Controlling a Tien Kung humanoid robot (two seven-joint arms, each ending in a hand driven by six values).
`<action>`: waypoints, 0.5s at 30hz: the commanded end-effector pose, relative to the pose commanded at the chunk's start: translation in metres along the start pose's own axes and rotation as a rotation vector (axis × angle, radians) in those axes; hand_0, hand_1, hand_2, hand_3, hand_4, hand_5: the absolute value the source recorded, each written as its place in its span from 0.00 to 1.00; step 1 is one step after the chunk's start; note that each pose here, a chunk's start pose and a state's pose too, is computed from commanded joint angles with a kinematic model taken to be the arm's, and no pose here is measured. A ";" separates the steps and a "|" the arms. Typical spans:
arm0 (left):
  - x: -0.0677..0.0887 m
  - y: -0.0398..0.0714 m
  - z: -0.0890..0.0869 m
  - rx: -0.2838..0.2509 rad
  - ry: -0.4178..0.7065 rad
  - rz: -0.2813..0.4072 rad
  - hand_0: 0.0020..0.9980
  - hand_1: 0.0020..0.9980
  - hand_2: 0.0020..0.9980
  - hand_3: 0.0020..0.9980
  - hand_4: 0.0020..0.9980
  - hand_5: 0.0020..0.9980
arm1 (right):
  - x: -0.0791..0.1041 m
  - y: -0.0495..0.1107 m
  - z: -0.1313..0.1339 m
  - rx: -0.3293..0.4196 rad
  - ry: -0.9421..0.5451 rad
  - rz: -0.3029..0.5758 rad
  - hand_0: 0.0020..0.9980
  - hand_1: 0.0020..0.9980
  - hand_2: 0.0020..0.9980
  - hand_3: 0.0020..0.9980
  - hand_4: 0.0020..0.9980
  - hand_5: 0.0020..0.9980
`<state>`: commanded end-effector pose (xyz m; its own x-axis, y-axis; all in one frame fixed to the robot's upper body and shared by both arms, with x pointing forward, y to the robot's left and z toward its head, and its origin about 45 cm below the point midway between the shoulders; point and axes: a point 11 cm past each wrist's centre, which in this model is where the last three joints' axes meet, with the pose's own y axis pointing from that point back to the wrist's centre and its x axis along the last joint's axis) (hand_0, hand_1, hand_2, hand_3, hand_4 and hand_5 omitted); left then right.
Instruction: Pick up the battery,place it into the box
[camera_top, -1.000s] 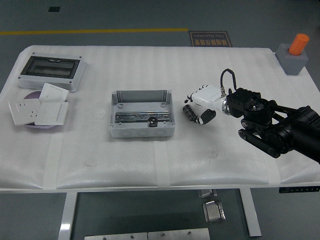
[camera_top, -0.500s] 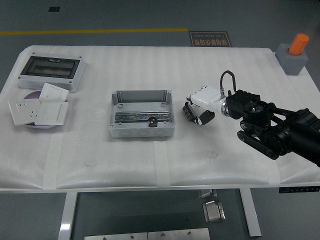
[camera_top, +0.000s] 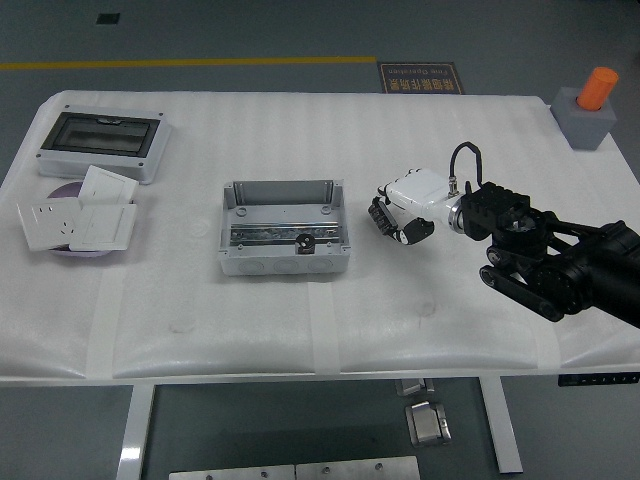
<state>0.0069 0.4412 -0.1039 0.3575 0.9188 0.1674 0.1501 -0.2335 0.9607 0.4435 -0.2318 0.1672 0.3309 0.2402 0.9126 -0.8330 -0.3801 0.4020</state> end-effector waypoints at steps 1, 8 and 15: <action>0.000 0.000 -0.001 0.002 0.002 -0.001 0.61 0.65 0.43 0.49 0.43 0.48 | -0.001 0.003 0.001 -0.007 -0.007 0.013 0.82 0.64 0.65 0.67 0.35 0.17; -0.002 -0.001 -0.006 0.019 0.007 -0.005 0.61 0.65 0.43 0.49 0.43 0.48 | 0.023 0.015 -0.007 -0.006 -0.101 0.184 0.82 0.64 0.65 0.67 0.36 0.17; -0.003 -0.001 -0.007 0.025 0.009 -0.009 0.61 0.65 0.43 0.49 0.43 0.48 | 0.053 0.018 -0.058 0.099 -0.246 0.316 0.82 0.64 0.64 0.67 0.37 0.18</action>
<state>-0.0010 0.4410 -0.1040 0.3474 0.9239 0.1607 0.1763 -0.2327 0.9564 0.4206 -0.1745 0.2188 0.1721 -0.1185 0.9779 -0.8678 -0.4880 0.0936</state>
